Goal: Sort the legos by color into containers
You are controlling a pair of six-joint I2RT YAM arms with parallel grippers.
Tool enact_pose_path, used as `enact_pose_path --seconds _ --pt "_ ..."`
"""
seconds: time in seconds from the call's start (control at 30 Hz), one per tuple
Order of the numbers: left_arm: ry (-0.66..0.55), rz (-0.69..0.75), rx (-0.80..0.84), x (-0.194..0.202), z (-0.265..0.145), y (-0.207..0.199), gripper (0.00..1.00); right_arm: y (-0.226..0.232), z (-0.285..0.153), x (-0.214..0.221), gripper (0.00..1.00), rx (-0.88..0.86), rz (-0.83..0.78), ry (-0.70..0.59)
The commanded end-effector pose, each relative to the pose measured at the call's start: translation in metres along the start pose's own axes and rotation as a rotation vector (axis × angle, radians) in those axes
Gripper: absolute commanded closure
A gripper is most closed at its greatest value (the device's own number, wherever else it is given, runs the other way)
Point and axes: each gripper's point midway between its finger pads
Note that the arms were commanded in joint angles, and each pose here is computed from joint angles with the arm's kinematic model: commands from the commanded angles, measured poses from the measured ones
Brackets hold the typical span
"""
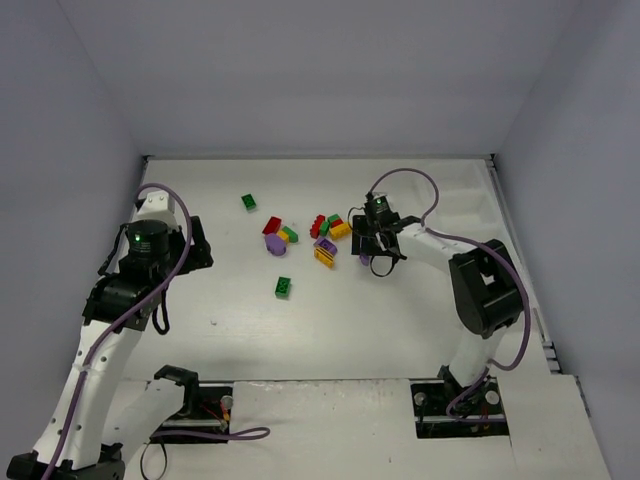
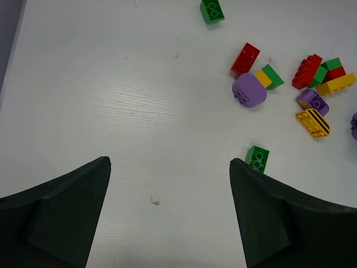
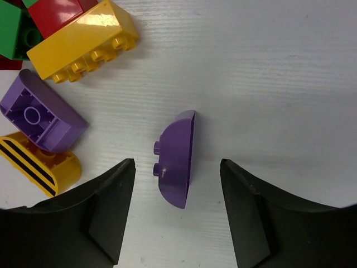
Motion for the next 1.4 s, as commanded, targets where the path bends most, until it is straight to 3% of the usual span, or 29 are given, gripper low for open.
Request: enact_pose_path --seconds 0.0,0.2,0.53,0.63,0.7,0.73,0.77,0.97,1.13,1.37 --pt "-0.030 -0.022 -0.002 -0.009 -0.002 0.000 0.19 0.017 -0.004 -0.029 0.42 -0.014 0.015 -0.094" --pt "-0.025 -0.022 -0.009 -0.007 -0.003 0.002 0.19 0.016 0.000 -0.025 0.43 -0.004 0.011 -0.087" --pt "-0.012 -0.028 -0.025 -0.003 -0.001 0.004 0.19 0.013 0.008 -0.022 0.57 0.019 0.012 -0.080" --pt "-0.009 -0.030 -0.034 -0.002 0.000 0.005 0.19 0.015 0.008 -0.025 0.69 0.019 0.009 -0.084" --pt "-0.010 -0.031 -0.039 -0.003 0.000 0.006 0.19 0.014 0.006 -0.033 0.88 0.027 0.013 -0.106" --pt "-0.012 -0.032 -0.039 -0.003 0.000 0.006 0.19 0.014 0.000 -0.042 0.99 0.027 0.015 -0.131" --pt "-0.010 -0.031 -0.039 -0.003 0.000 0.006 0.19 0.014 -0.003 -0.045 1.00 0.032 0.011 -0.144" --pt "-0.008 -0.029 -0.047 -0.002 0.002 0.007 0.19 -0.003 -0.033 -0.129 1.00 0.060 0.004 -0.344" --pt "-0.007 -0.030 -0.051 0.000 0.003 0.008 0.19 -0.053 -0.051 -0.203 1.00 0.080 0.072 -0.472" --pt "-0.017 -0.044 -0.033 0.003 0.007 0.004 0.19 -0.102 -0.059 -0.272 1.00 0.125 0.062 -0.622"
Point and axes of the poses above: each gripper's point midway between its finger pads, its own z axis out along the fingers, its own y axis along the line the jaws close on, x = y × z, and after that the axes turned 6 degrees about z, right-handed
